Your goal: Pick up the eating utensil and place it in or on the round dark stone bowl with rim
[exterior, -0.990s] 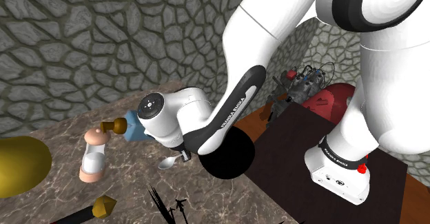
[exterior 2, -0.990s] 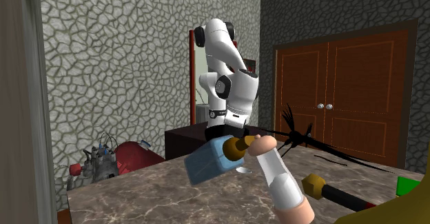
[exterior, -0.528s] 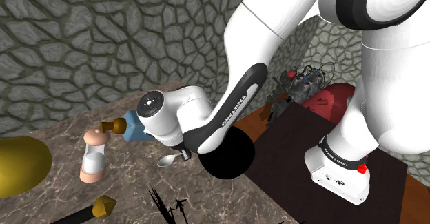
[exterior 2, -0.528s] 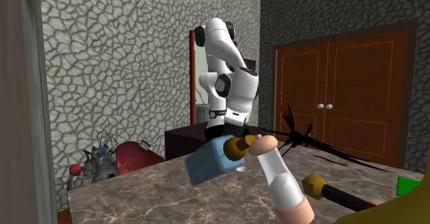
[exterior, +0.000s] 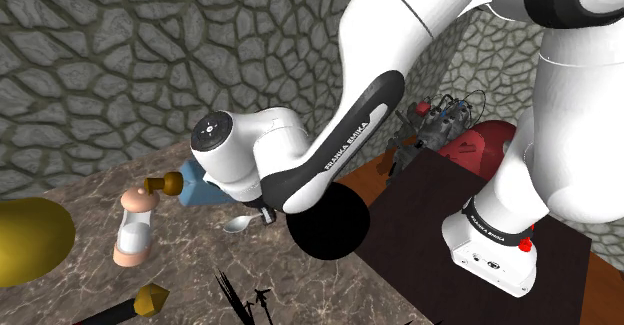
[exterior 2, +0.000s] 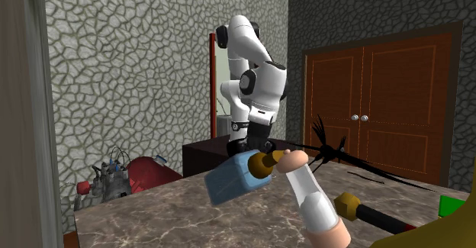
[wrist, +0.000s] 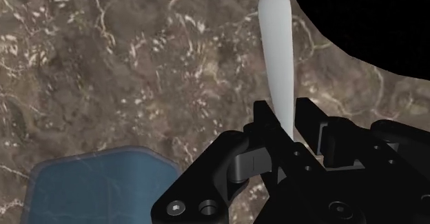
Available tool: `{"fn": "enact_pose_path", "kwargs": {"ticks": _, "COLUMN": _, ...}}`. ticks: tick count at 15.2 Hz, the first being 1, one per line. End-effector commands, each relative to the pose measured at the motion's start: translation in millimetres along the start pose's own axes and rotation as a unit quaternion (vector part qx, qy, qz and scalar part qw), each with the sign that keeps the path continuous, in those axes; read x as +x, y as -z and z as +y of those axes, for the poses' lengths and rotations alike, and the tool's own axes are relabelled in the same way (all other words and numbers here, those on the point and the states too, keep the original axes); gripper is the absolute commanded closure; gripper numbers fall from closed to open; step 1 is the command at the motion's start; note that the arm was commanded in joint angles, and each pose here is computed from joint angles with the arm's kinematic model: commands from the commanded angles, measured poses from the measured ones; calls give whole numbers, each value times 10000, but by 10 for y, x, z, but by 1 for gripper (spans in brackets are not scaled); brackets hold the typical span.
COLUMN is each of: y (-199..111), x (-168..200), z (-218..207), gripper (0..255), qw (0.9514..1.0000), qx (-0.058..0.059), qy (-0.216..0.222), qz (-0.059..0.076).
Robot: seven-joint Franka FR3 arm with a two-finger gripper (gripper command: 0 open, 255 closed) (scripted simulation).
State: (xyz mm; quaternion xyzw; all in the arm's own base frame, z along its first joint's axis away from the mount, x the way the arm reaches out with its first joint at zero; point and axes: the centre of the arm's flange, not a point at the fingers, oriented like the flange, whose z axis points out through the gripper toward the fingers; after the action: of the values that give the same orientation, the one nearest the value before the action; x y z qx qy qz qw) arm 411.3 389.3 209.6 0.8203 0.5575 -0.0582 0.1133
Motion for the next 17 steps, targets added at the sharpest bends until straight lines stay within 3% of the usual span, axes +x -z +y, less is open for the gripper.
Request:
{"fn": "enact_pose_path", "kwargs": {"ticks": 1, "y": 97, "x": -22, "z": 16, "gripper": 255, "qw": 10000, "qx": 1, "qy": 0, "qz": -1}}
{"fn": "enact_pose_path", "kwargs": {"ticks": 17, "y": 915, "x": -210, "z": 118, "gripper": 255, "qw": 10000, "qx": 1, "qy": 0, "qz": -1}}
